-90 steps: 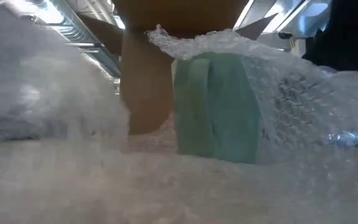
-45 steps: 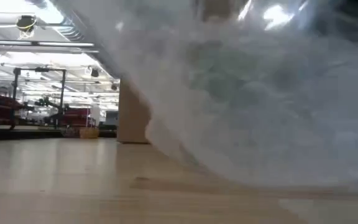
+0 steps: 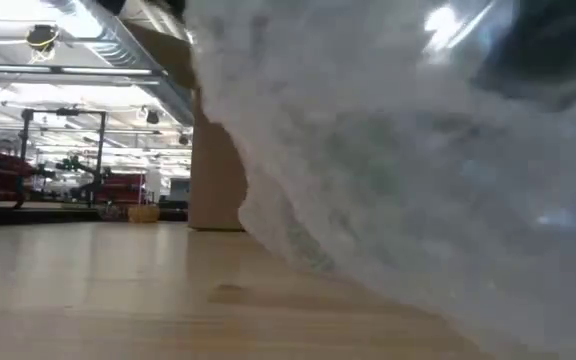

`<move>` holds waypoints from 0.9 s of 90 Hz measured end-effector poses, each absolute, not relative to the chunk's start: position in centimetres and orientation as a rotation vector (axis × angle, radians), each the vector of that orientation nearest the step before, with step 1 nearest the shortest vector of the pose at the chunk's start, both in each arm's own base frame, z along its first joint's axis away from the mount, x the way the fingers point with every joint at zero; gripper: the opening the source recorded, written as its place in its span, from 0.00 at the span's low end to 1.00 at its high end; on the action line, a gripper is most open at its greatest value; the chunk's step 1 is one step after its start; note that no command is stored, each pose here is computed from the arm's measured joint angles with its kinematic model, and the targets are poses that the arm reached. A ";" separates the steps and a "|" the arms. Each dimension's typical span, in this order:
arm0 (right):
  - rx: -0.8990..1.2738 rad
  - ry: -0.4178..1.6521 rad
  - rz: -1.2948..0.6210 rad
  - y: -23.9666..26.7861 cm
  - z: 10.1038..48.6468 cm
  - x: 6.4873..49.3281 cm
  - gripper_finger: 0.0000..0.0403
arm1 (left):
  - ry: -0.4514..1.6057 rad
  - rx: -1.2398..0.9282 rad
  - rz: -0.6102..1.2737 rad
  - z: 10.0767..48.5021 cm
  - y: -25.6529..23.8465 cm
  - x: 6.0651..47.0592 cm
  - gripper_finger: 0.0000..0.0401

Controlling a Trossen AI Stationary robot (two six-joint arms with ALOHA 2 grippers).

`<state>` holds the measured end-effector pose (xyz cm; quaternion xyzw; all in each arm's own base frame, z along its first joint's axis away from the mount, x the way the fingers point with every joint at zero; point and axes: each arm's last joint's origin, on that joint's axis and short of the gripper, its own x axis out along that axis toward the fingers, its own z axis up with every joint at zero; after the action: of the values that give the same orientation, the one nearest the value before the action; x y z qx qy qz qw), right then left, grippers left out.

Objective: Wrap mug
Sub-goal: Wrap the dark green mug using the transparent bubble wrap

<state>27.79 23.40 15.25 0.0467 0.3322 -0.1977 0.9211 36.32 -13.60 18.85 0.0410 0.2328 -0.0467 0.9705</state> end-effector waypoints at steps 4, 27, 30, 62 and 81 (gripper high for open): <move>0.096 0.682 -0.406 23.4 15.2 27.8 0.49 | 0.480 0.084 -0.093 18.5 -13.6 36.4 0.00; 0.059 0.730 -0.373 23.7 16.1 28.0 0.49 | 0.483 0.094 -0.095 18.2 -13.7 36.5 0.00; 0.056 0.749 -0.359 23.9 16.6 28.2 0.49 | 0.483 0.095 -0.095 18.2 -13.7 36.5 0.00; -0.053 0.904 -0.286 25.1 24.8 29.0 0.48 | 0.481 0.120 -0.114 18.2 -14.2 36.3 0.00; -0.148 0.862 -0.250 24.0 27.4 30.9 0.28 | 0.481 0.120 -0.114 18.2 -14.2 36.3 0.00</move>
<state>30.94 23.97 27.44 -0.0713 0.4163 -0.1206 0.8984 36.26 -14.21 18.25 0.0595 0.2378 -0.0566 0.9678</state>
